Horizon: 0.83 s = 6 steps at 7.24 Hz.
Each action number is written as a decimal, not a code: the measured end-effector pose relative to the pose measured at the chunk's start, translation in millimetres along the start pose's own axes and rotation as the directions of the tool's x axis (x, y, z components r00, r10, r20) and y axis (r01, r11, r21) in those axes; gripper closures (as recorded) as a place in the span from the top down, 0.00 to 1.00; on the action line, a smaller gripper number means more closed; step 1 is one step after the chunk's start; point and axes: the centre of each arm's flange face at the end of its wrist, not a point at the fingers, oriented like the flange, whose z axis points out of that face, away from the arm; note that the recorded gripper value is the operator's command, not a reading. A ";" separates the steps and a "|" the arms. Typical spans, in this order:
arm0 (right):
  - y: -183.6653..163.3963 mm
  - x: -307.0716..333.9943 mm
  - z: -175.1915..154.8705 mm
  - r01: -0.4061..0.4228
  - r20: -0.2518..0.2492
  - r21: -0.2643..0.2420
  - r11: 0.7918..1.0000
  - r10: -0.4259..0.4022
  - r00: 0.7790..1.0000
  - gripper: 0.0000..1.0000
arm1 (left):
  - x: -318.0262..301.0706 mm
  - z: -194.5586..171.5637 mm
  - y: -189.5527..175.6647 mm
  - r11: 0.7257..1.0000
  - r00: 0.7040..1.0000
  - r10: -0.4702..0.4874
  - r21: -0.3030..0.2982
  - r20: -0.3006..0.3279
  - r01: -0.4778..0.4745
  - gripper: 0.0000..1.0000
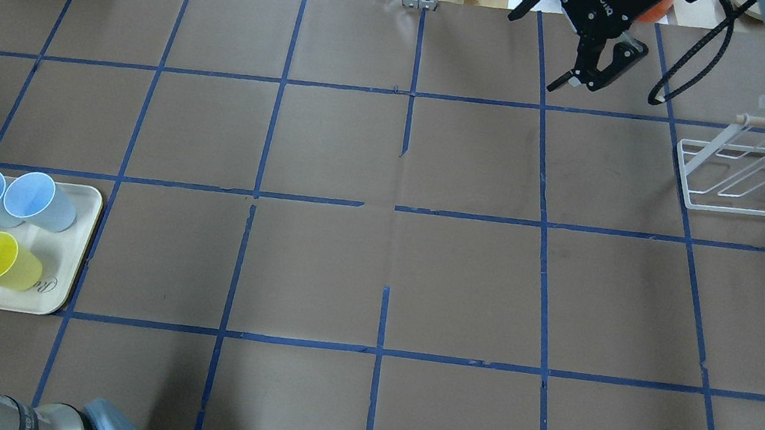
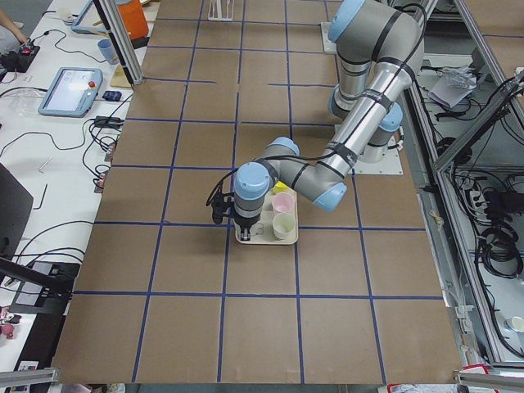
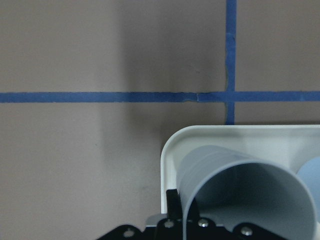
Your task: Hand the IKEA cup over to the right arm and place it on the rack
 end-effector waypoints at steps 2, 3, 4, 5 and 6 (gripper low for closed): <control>8.9 -9.9 20.3 -0.144 0.035 -0.143 0.979 0.150 0.988 1.00 | 38.7 -46.7 -19.5 1.000 1.000 -0.001 0.006 0.000 0.001 0.00; 12.3 -9.8 32.3 -0.203 0.037 -0.220 0.954 0.216 0.976 1.00 | 73.3 -66.2 -33.4 1.000 1.000 -0.004 0.013 0.007 0.004 0.00; 17.2 -8.3 42.8 -0.256 0.032 -0.298 0.919 0.278 0.960 1.00 | 112.2 -81.8 -46.1 1.000 1.000 -0.010 0.021 0.014 0.009 0.00; 21.7 -7.0 51.3 -0.301 0.024 -0.369 0.879 0.333 0.943 1.00 | 151.9 -91.2 -56.5 1.000 1.000 -0.016 0.025 0.013 0.016 0.00; 24.5 -5.9 56.8 -0.326 0.017 -0.421 0.846 0.367 0.930 1.00 | 189.5 -92.0 -64.1 1.000 1.000 -0.024 0.020 0.004 0.024 0.00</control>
